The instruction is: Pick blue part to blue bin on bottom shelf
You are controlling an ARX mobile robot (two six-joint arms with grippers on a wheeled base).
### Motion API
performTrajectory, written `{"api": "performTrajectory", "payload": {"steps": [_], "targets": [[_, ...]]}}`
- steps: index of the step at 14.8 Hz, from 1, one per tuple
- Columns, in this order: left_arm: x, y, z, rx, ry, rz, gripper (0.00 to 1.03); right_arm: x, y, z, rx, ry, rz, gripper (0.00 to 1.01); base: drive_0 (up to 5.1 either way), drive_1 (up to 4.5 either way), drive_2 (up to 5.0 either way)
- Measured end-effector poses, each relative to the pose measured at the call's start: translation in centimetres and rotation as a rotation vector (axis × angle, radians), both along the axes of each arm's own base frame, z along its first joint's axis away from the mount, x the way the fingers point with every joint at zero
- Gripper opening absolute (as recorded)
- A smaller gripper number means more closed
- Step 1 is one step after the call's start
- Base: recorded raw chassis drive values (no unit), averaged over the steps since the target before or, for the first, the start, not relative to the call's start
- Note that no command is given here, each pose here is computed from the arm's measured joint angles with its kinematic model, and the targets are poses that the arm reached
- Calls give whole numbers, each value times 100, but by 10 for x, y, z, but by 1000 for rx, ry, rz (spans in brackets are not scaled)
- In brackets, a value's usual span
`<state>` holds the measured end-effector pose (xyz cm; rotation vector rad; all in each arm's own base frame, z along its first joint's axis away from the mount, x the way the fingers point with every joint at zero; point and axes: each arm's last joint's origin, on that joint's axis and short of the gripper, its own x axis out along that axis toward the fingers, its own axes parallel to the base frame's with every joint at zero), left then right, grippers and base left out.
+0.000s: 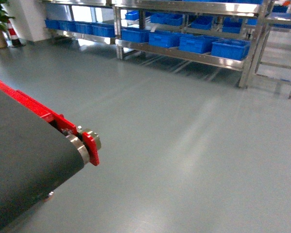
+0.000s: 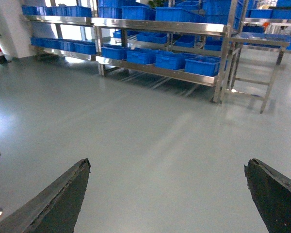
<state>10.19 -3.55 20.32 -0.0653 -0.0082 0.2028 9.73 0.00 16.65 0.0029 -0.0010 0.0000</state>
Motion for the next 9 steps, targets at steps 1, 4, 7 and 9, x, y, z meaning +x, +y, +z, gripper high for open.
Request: {"api": "performTrajectory", "payload": {"steps": [1,4,7,9], "targets": [[0,0,0,0,0,0,44,0,0,0,0,0,0,98,-158,-158,-158],[0,0,0,0,0,0,44,0,0,0,0,0,0,98,-158,-158,-158],[0,0,0,0,0,0,44,0,0,0,0,0,0,98,-158,-158,-158],[0,0,0,0,0,0,44,0,0,0,0,0,0,98,-158,-158,-158]]}}
